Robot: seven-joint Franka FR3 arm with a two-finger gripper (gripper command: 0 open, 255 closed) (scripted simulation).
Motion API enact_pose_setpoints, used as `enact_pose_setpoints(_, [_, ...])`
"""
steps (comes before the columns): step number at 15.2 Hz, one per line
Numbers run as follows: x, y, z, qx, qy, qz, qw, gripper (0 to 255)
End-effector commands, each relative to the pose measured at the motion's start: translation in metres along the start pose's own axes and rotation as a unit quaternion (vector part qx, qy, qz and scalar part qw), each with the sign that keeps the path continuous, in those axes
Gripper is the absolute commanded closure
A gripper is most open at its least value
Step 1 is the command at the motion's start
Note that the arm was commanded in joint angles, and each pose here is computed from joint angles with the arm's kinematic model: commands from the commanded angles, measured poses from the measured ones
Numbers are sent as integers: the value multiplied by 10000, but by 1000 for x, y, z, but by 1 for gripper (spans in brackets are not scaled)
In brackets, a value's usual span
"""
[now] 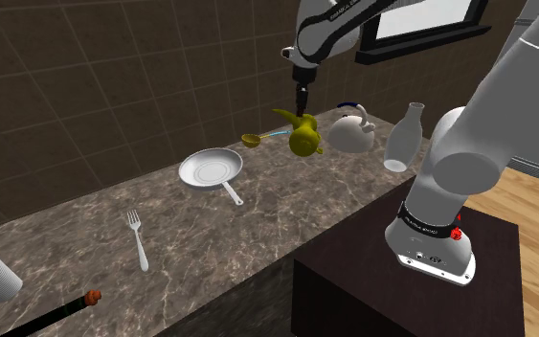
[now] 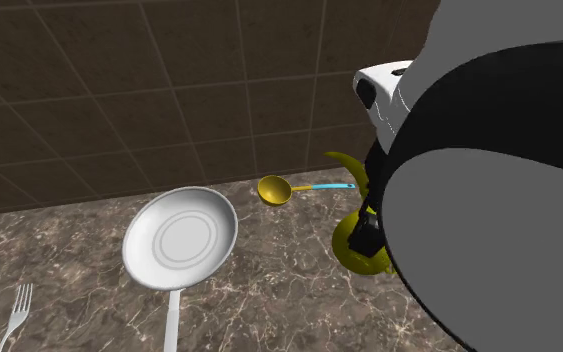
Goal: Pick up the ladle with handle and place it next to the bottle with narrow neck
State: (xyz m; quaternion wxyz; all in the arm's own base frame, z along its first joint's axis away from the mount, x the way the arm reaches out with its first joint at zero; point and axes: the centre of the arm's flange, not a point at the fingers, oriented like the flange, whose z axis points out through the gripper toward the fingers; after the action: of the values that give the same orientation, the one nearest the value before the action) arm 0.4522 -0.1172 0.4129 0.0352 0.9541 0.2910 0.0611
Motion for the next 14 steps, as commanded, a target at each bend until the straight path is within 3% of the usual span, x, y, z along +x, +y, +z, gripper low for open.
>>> enact_pose_setpoints(1, [10,16,18,-22,39,-326,9995,0])
enact_pose_setpoints(7, [38,57,78,-35,141,-1224,9924,0])
enact_pose_setpoints(14, [81,97,148,-49,257,-2257,9738,0])
